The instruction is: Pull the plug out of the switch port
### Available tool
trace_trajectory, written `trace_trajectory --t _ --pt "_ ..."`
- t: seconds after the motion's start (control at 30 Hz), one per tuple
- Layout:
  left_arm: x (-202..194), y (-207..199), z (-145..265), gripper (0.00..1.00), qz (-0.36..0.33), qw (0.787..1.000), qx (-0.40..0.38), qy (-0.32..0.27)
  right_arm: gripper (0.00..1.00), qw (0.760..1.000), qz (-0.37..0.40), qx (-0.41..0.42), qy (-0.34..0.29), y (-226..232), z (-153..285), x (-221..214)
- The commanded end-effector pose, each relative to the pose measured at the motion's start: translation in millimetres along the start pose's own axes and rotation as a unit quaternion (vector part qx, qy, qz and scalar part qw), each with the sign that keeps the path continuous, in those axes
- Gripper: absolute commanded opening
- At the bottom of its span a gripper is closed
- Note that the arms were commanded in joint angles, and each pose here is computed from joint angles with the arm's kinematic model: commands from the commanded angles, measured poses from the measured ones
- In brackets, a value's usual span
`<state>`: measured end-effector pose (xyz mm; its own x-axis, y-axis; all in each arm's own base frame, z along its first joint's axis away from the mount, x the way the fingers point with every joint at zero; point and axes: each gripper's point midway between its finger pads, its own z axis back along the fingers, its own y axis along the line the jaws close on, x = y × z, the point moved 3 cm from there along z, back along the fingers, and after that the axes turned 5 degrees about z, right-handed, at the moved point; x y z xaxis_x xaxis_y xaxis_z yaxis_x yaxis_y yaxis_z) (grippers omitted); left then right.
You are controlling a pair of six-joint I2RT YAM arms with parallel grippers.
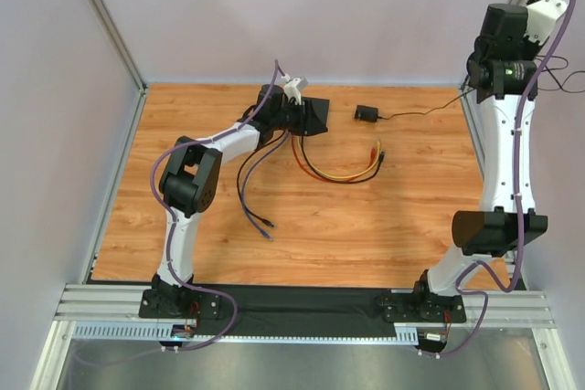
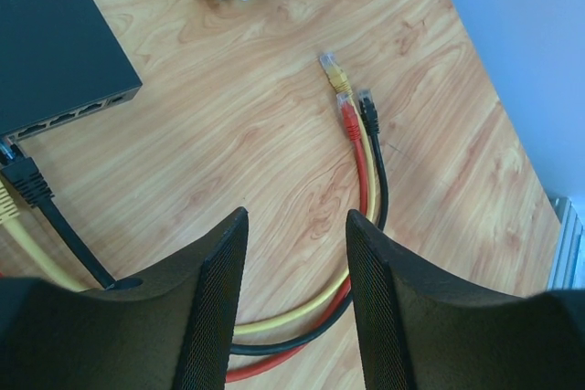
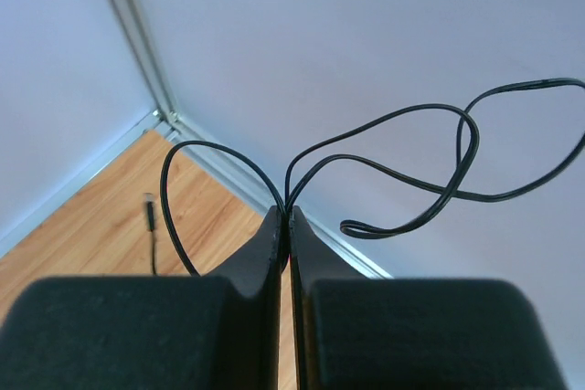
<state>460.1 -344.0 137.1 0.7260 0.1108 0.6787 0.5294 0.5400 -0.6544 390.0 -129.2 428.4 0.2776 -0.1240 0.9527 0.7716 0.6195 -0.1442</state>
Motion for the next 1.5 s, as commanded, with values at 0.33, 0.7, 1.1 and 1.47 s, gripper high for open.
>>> trace_trajectory --t 0.33,0.7,1.1,1.47 --pt "12.9 -16.4 -0.7 0.54 -0.013 0.999 -0.037 -0.016 0.00 1.000 0.009 0.016 -0.007 7.0 6.2 -13.9" --pt "12.1 -8.1 2.1 0.54 -0.021 1.000 -0.004 -0.004 0.00 0.961 0.086 0.197 0.176 167.9 -63.3 -169.7" --pt "52.0 32.6 40.7 0.52 -0.043 0.990 0.114 -0.070 0.14 0.941 0.125 0.143 0.281 161.3 -110.1 -280.8" --pt "84.8 72.3 59.5 0.53 -0.073 0.984 0.140 -0.085 0.82 0.951 0.122 0.154 0.238 160.7 -74.3 -232.1"
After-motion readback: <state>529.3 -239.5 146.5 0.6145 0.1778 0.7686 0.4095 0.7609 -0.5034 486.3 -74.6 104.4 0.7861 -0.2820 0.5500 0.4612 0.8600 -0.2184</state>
